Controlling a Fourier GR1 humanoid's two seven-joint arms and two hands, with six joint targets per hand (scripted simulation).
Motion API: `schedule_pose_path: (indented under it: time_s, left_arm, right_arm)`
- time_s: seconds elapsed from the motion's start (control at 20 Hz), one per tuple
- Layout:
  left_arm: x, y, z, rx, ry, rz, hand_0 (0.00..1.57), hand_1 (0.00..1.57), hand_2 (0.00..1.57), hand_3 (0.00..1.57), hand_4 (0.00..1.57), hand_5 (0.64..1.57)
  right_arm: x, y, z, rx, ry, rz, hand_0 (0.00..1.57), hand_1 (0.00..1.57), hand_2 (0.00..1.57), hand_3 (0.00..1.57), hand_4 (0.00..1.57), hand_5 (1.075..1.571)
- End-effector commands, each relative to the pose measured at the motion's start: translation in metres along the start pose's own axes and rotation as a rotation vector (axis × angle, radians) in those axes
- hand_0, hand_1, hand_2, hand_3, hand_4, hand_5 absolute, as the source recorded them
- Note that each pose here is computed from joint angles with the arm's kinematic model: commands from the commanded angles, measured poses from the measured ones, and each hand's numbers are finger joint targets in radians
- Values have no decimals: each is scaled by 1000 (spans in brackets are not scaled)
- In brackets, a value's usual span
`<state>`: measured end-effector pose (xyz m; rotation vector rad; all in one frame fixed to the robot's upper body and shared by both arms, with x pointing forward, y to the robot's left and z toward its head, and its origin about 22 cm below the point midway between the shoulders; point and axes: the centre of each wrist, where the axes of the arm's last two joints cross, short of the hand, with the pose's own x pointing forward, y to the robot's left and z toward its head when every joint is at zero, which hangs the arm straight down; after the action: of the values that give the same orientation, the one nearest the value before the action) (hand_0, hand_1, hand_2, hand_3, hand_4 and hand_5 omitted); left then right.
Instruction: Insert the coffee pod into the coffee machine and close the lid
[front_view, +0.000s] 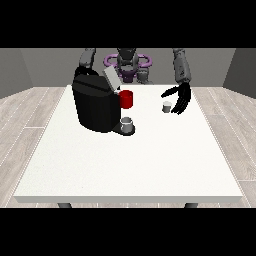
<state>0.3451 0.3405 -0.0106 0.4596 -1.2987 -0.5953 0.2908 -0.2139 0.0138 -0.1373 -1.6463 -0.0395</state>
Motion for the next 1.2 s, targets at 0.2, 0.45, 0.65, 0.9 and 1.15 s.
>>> schedule_pose_path:
  time_s: [0.2, 0.45, 0.65, 0.9, 1.15]
  left_arm:
    - [-4, -8, -6, 24, -17, -164, 608, 608, 745, 483, 0, 1571]
    - [-8, -11, -7, 102, -45, -178, 719, 719, 864, 649, 229, 1571]
    - [2, 0, -19, 187, -68, -181, 824, 824, 972, 737, 389, 1571]
    - [-7, 1, -15, 134, -46, -309, 930, 930, 1040, 820, 281, 1571]
    - [-10, -1, -14, 83, -69, -349, 1174, 1174, 1286, 1183, 412, 1571]
  right_arm:
    - [0, -6, -8, 19, -15, -21, 0, 0, 0, 0, 465, 1571]
    - [-11, -10, 6, 16, -4, -2, 0, 0, 0, 0, 520, 1571]
    - [14, 12, -4, 29, -65, -6, 0, 0, 0, 0, 524, 1571]
    - [18, 8, -8, 20, -32, -39, 0, 0, 0, 0, 505, 1571]
    - [1, 11, 0, -7, 15, -49, 0, 0, 0, 0, 487, 1571]
